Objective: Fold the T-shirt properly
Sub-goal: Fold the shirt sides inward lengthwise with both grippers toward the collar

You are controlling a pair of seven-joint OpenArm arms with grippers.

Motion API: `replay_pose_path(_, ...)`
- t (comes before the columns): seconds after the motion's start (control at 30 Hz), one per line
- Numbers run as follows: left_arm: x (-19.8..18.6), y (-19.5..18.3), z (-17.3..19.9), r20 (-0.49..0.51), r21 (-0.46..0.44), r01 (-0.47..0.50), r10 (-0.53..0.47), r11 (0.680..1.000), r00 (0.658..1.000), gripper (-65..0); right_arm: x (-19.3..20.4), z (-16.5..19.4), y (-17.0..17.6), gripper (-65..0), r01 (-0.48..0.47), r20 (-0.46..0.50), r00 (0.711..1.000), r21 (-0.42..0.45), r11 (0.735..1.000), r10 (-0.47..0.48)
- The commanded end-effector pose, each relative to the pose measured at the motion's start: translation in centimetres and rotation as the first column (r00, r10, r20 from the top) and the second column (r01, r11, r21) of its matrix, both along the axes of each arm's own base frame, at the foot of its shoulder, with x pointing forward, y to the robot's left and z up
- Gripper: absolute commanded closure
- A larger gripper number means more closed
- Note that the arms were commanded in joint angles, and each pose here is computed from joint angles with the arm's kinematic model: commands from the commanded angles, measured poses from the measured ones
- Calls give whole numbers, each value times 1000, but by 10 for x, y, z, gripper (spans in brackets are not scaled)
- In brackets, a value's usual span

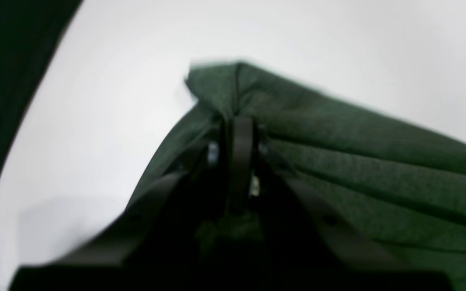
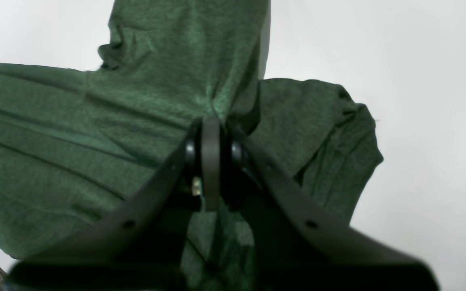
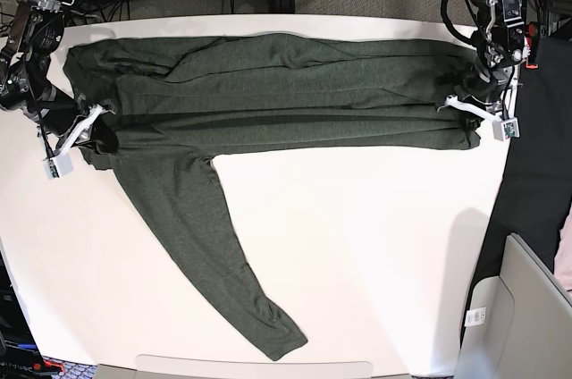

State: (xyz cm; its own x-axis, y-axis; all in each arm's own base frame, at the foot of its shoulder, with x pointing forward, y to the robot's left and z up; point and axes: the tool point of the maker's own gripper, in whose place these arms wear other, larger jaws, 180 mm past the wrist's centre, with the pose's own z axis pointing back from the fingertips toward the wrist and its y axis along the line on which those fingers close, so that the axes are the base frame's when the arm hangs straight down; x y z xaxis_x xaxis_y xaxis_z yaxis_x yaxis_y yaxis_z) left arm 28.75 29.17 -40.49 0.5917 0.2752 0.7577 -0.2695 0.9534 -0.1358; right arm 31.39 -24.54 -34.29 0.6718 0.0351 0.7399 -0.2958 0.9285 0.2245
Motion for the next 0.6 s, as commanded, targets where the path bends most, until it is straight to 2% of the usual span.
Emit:
replay_pose_path(0.0, 12, 10, 17, 54, 33, -8, 7, 999, 999, -2, 9, 16, -5, -3, 2, 53, 999, -8, 1000, -2)
replay_pose_path(0.1, 12, 10, 17, 55, 34, -12, 10, 999, 998, -29, 9, 16, -6, -6, 3, 52, 999, -13, 1000, -2)
replay_pose_path(0.27, 17, 7, 28, 82, 39, -2, -1, 999, 997, -138, 8, 10, -16, -11, 12, 27, 1000, -88, 996, -10)
replay_pose_path(0.33, 19, 2, 35, 89, 39, 12, -15, 999, 996, -183, 9, 10, -19, -59, 21, 27, 999, -99, 995, -18)
replay_pose_path(0.47, 22, -5, 46, 94, 39, 36, -40, 999, 995, -236, 16, 20, -24, -199, 39, 57, 998, -98, 994, -34)
replay_pose_path(0.57, 25, -1, 60, 128, 50, 27, -33, 998, 991, -243, 23, 31, -29, -229, 67, 93, 994, -83, 994, -59)
